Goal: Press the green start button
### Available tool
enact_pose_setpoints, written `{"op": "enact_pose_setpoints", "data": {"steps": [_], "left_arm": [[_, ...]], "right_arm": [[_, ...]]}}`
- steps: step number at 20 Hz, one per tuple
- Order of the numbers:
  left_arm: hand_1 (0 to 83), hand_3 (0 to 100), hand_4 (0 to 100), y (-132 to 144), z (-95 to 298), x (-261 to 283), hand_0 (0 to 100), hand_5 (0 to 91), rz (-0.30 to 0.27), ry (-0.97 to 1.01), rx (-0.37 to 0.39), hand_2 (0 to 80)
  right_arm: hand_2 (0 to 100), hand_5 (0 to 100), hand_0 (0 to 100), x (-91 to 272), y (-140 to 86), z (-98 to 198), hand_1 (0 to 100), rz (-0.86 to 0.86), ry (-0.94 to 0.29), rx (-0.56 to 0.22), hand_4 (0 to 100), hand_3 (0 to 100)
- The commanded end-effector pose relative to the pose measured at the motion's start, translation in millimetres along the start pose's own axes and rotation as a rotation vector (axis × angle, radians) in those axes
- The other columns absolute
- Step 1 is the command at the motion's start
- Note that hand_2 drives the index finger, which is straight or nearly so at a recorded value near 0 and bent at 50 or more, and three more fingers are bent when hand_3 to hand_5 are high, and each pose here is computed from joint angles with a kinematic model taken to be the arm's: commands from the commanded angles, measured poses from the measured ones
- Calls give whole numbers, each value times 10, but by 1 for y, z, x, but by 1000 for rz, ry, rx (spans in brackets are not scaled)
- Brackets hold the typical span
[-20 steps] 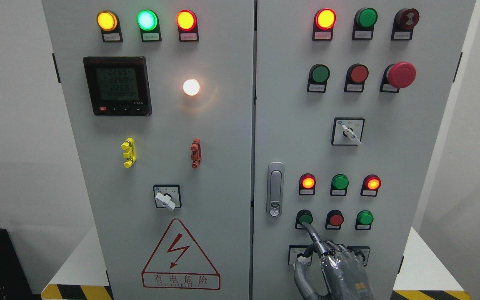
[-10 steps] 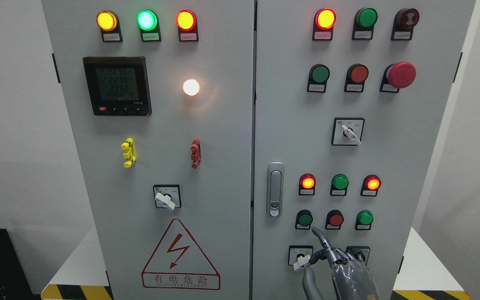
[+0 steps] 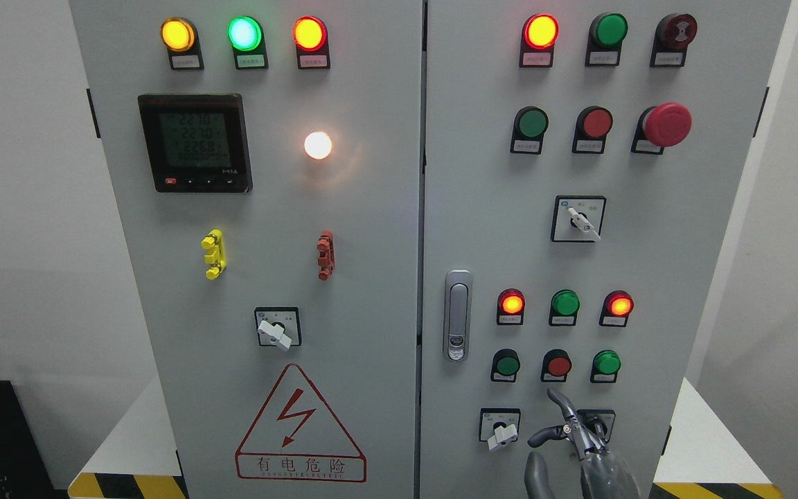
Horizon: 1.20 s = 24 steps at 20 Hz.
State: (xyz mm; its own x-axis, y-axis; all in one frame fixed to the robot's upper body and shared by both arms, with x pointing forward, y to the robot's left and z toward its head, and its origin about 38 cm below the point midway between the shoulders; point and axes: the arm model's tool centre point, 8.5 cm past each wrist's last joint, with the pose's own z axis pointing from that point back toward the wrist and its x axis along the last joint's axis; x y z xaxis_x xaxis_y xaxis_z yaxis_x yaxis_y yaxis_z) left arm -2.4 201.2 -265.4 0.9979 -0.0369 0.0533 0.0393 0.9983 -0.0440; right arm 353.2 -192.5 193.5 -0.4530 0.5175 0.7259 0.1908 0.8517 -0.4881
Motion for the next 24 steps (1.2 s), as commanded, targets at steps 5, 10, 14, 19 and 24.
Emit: {"op": "enact_pose_setpoints", "data": {"steps": [5,10,14,19,24], "left_arm": [[556,0,0,0,0,0,120,0,0,-1,0,0],[556,0,0,0,0,0,120,0,0,-1,0,0],[556,0,0,0,0,0,120,0,0,-1,0,0],[556,0,0,0,0,0,120,0,0,-1,0,0],[556,0,0,0,0,0,120,0,0,-1,0,0]], "right_arm": [[0,21,471,19,5,22,210,-330,25,-2,206,268],[0,0,321,21,7,26,176,-446,30,-1,27,121],[0,0,210,23,15,31,151,-535,25,63,0,49],[0,0,69,26,19,32,121,-547,15,82,0,0],[0,0,8,25,20,36,92,-570,16,104,0,0]]}}
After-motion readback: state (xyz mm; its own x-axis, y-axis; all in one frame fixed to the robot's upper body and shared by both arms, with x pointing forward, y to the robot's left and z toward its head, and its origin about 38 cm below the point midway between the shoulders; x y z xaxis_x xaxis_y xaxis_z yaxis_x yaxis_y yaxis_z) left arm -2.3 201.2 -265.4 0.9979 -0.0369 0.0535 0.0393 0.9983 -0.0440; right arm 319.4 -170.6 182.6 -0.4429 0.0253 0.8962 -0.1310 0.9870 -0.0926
